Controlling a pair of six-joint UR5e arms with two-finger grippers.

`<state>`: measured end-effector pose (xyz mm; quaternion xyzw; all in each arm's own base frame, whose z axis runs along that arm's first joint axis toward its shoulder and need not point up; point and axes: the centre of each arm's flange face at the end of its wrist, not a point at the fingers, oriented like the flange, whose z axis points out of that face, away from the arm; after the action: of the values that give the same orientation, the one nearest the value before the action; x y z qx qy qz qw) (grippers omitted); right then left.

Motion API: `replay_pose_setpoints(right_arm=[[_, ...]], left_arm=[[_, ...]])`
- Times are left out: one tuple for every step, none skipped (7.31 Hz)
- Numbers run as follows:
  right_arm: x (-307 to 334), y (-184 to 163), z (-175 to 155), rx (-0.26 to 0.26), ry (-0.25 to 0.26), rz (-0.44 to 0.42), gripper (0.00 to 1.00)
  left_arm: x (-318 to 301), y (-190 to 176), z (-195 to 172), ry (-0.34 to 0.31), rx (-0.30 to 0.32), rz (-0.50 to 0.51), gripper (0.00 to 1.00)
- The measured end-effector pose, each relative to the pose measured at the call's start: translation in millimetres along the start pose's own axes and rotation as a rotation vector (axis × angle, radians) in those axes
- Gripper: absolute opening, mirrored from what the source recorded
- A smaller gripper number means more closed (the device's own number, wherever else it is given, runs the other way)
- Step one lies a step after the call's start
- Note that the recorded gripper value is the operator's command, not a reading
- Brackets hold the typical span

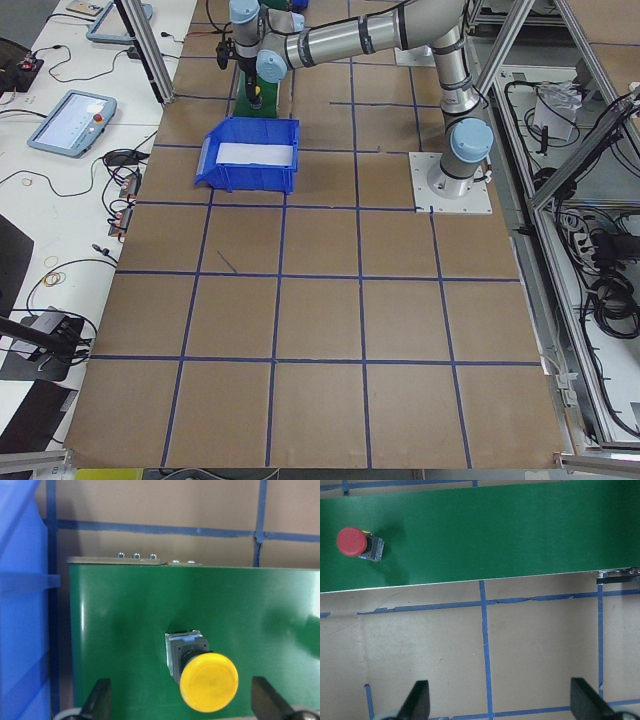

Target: Transport two buttons from left to right

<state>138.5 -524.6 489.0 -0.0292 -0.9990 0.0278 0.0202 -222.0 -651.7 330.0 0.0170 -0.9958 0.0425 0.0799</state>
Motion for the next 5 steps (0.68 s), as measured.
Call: replay_pose_setpoints(right_arm=[[0.0, 0.1, -0.2, 0.000, 0.000, 0.000, 1.00], [-0.4, 0.3, -0.5, 0.001, -0.001, 0.001, 1.00], [-1.1, 0.6, -0.7, 0.001, -0.002, 0.001, 1.00], [-1.6, 0.8, -0.7, 0.001, -0.002, 0.001, 1.00], [-1.9, 1.0, -0.4, 0.001, -0.002, 0.001, 1.00]], left_arm=[[-2.5, 7.8, -22.0, -0.020, 0.006, 0.001, 1.00], [-15.7, 16.8, -48.2, -0.059, -0.004, -0.005, 1.00], [-42.0, 27.0, -80.7, -0.087, -0.030, -0.017, 1.00], [-65.5, 44.0, -115.0, -0.106, -0.066, -0.027, 1.00], [-76.6, 70.8, -149.2, -0.130, -0.108, -0.026, 1.00]])
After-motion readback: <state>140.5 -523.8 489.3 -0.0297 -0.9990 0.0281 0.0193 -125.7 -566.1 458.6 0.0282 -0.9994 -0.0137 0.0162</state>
